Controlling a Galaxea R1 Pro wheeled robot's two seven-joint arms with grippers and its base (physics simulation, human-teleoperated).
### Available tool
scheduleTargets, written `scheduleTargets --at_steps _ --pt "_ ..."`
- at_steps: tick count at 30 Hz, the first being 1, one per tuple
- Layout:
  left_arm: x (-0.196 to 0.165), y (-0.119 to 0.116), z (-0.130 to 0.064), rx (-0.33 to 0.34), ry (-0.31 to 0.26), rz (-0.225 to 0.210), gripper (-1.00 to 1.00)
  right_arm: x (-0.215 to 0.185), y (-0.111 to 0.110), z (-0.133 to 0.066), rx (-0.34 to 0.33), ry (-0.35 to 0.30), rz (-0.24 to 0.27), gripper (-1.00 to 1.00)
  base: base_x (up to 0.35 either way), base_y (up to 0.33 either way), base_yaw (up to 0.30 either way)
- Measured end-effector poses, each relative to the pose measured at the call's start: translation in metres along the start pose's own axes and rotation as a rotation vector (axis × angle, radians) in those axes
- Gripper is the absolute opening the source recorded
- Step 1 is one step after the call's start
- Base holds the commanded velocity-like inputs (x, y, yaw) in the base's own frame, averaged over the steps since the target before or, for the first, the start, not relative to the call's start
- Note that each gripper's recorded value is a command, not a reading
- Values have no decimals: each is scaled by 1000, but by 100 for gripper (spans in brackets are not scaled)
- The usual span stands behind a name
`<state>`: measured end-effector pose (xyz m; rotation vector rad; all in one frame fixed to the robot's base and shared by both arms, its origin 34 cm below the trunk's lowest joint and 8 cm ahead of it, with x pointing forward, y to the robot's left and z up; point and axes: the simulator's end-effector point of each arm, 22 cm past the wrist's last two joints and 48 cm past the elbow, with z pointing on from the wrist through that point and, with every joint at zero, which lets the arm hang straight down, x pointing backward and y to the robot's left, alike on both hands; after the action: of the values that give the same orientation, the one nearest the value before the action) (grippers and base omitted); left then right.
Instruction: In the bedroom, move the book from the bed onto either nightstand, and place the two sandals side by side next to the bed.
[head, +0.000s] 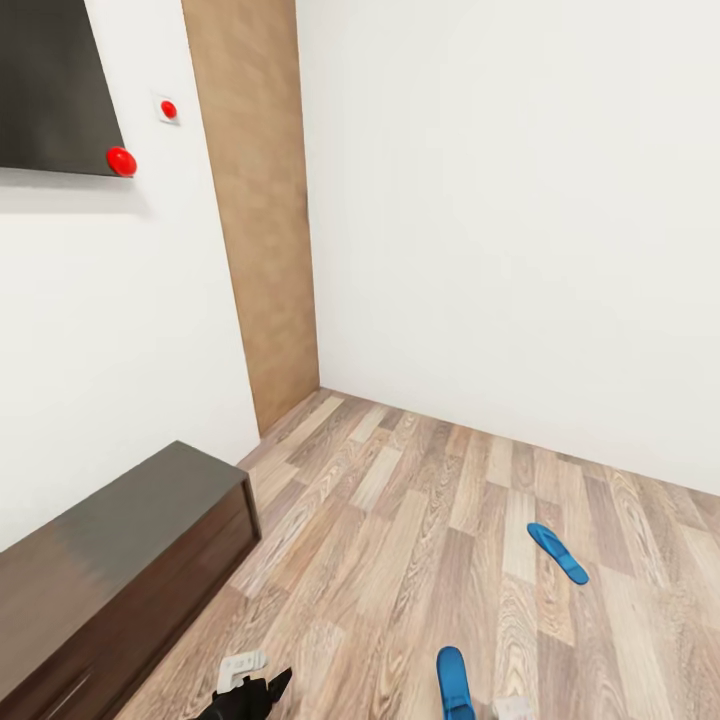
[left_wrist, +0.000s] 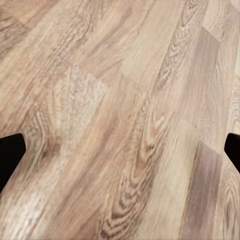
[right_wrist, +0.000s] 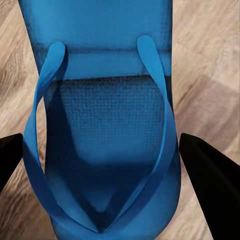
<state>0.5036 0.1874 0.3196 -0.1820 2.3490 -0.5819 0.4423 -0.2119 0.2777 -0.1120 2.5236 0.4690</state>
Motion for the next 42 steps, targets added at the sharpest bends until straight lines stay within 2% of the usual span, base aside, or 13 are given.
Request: scheduleTargets --at_steps 7,23,42 --pt "0 0 0 -1 0 0 100 0 0 0 -1 -1 -1 -100 94 0 0" --pt "0 0 0 -1 0 0 100 0 0 0 -2 -1 -1 -100 311 0 -2" --pt "-1 1 0 -2 -1 0 100 0 1 0 -4 -1 0 -100 322 0 -174"
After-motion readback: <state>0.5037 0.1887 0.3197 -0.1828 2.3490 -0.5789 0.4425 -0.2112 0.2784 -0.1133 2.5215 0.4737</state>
